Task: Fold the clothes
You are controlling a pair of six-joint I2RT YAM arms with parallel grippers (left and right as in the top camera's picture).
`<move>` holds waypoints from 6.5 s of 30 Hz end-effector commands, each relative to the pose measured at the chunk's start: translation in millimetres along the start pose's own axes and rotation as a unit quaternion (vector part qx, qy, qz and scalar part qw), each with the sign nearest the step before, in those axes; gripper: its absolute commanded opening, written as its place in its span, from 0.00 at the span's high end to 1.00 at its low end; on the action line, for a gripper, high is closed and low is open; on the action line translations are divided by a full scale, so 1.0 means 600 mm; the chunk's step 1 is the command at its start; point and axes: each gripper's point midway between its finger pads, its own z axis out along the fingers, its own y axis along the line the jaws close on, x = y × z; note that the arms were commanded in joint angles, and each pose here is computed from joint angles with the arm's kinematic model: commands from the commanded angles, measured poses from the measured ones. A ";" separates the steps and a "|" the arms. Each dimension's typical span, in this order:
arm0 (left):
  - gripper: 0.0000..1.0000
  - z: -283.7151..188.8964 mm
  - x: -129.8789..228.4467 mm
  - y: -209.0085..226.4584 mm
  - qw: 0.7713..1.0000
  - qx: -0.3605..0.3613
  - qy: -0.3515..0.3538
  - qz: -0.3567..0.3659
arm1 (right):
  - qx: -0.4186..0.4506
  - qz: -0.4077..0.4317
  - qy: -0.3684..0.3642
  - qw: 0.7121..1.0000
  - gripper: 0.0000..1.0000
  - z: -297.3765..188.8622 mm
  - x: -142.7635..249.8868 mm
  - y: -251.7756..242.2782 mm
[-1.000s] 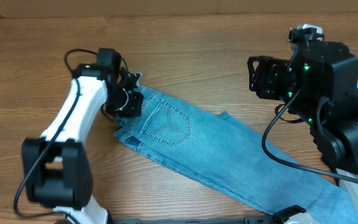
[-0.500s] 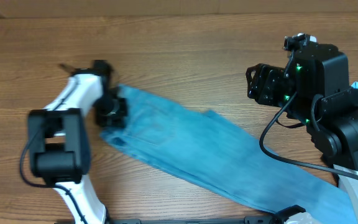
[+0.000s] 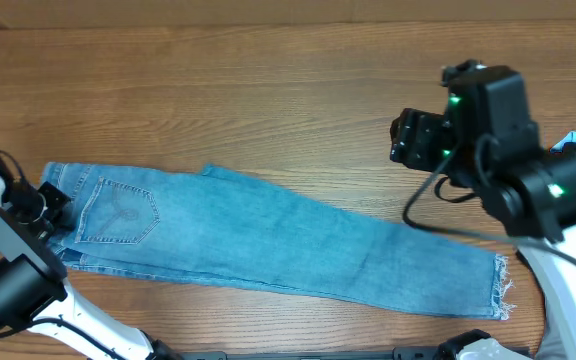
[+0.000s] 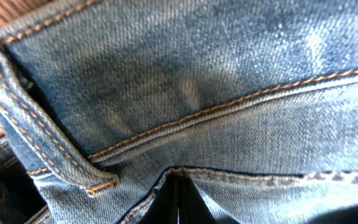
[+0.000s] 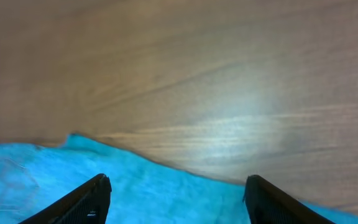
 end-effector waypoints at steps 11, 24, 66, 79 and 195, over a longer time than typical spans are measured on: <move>0.96 -0.262 0.010 -0.149 0.961 0.143 -0.177 0.155 | 0.096 -0.007 0.286 0.953 0.56 0.208 0.209 -0.065; 0.60 -0.432 0.163 -0.251 0.885 0.182 -0.301 0.306 | 0.093 0.042 0.382 0.918 0.74 0.298 0.423 -0.136; 0.30 -0.139 0.146 0.048 0.997 -0.004 -0.051 -0.062 | -0.040 0.028 0.089 0.995 0.61 0.096 0.112 -0.069; 0.44 -0.057 0.071 0.062 0.985 0.089 -0.128 -0.076 | -0.024 0.034 0.124 0.991 0.60 0.074 0.148 -0.083; 0.90 -0.111 0.069 -0.013 0.969 0.212 -0.125 -0.031 | 0.072 0.535 0.256 0.802 0.53 0.203 0.409 -0.427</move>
